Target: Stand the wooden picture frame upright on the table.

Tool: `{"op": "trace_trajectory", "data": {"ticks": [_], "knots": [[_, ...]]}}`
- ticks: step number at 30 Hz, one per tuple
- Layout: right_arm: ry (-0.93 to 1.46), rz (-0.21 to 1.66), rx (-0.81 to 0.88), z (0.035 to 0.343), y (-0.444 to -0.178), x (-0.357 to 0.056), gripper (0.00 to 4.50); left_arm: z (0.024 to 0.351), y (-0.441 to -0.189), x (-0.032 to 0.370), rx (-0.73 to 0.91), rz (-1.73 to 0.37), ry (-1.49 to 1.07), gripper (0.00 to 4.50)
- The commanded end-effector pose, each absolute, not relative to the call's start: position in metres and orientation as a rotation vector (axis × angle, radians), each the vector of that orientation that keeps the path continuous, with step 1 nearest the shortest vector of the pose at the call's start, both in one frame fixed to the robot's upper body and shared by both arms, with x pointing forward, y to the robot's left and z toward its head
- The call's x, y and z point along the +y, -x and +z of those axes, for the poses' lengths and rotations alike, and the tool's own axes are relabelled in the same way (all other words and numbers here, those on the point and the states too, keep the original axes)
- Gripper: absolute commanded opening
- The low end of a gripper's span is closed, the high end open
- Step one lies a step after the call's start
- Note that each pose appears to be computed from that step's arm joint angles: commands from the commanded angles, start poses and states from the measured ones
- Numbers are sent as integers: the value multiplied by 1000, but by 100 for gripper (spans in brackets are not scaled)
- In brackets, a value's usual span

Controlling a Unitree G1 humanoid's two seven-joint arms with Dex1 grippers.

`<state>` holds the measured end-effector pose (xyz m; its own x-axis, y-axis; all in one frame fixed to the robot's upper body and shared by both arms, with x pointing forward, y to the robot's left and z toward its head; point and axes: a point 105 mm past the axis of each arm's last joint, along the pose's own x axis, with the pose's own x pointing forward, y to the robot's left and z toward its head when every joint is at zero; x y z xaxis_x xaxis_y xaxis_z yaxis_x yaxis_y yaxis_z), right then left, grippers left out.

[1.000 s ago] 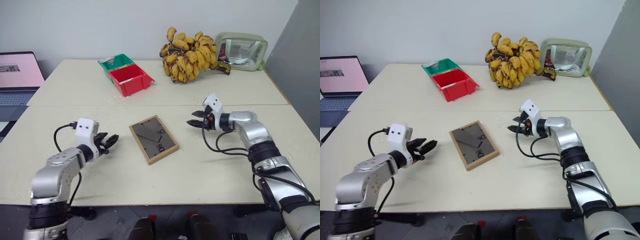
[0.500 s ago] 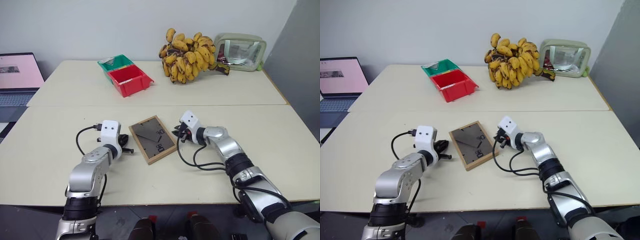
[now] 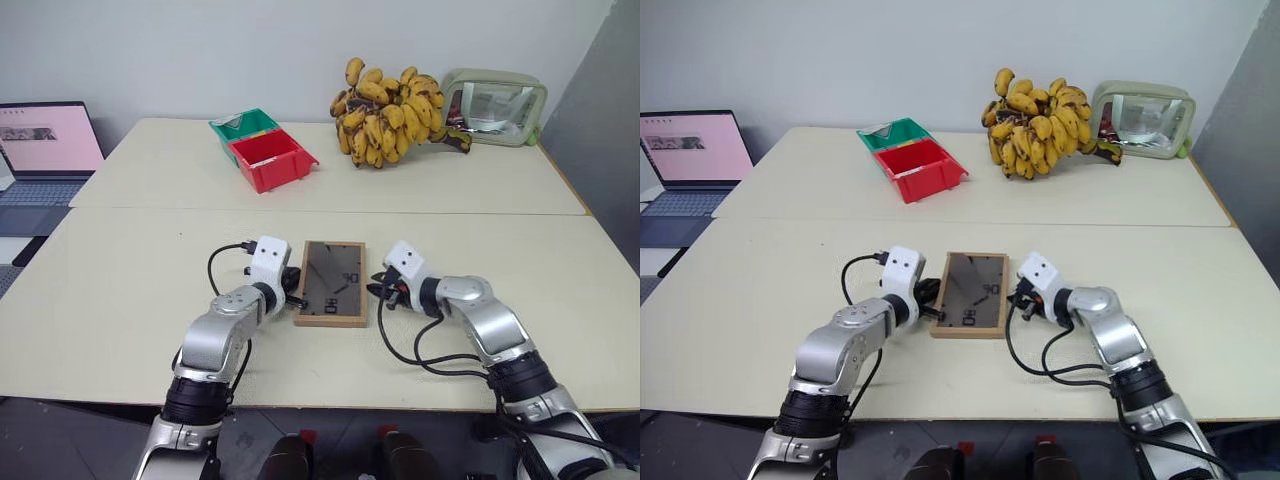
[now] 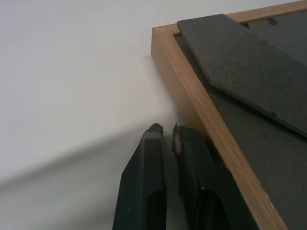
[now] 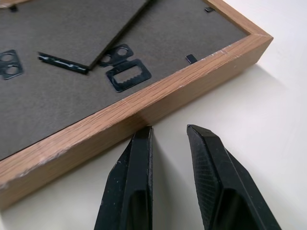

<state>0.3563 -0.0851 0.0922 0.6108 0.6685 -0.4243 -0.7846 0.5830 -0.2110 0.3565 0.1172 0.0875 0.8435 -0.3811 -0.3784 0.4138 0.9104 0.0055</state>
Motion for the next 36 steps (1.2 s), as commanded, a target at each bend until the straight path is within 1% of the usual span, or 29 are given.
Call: {"op": "trace_trajectory", "data": {"ticks": [1,3,5,6,9,11,14,16,17,18,20,21,22,23,25,26,27,29,32,35,36], "knots": [[409,802,246,112,-363,-98,118,76,-339,77,433,-582,-68,49],[410,751,248,112,-370,-112,118,76,-337,76,436,-590,-70,49],[414,690,240,115,-380,-130,82,78,-336,77,441,-598,-75,44],[417,668,237,117,-384,-135,73,79,-335,80,444,-599,-77,44],[429,636,239,118,-393,-145,12,81,-335,98,452,-595,-124,44],[435,642,239,119,-396,-146,12,81,-335,122,465,-584,-168,44],[446,670,233,117,-401,-142,12,81,-319,154,527,-705,-180,44],[455,686,231,114,-403,-139,6,83,-306,163,596,-780,-88,81],[461,694,234,112,-404,-137,6,85,-295,162,659,-838,31,89],[468,702,236,109,-404,-134,6,90,-286,159,715,-882,178,106],[473,714,236,106,-404,-131,6,100,-276,155,779,-939,369,149],[473,720,236,105,-404,-129,6,107,-276,152,794,-956,478,162],[475,731,233,103,-403,-126,6,114,-280,151,802,-966,591,190],[474,740,231,103,-402,-122,6,117,-283,148,815,-972,658,208],[466,752,228,102,-401,-117,6,115,-288,145,837,-960,712,249],[463,760,224,102,-400,-113,6,112,-291,143,845,-948,729,282],[456,770,221,102,-398,-109,6,107,-293,142,863,-922,724,293],[446,787,216,100,-396,-101,6,101,-297,142,874,-883,745,331],[442,799,216,97,-392,-92,6,90,-295,140,903,-858,769,390],[427,808,210,96,-390,-81,6,79,-287,131,939,-866,787,447],[418,813,209,96,-389,-77,6,75,-286,128,944,-859,798,449]]}}
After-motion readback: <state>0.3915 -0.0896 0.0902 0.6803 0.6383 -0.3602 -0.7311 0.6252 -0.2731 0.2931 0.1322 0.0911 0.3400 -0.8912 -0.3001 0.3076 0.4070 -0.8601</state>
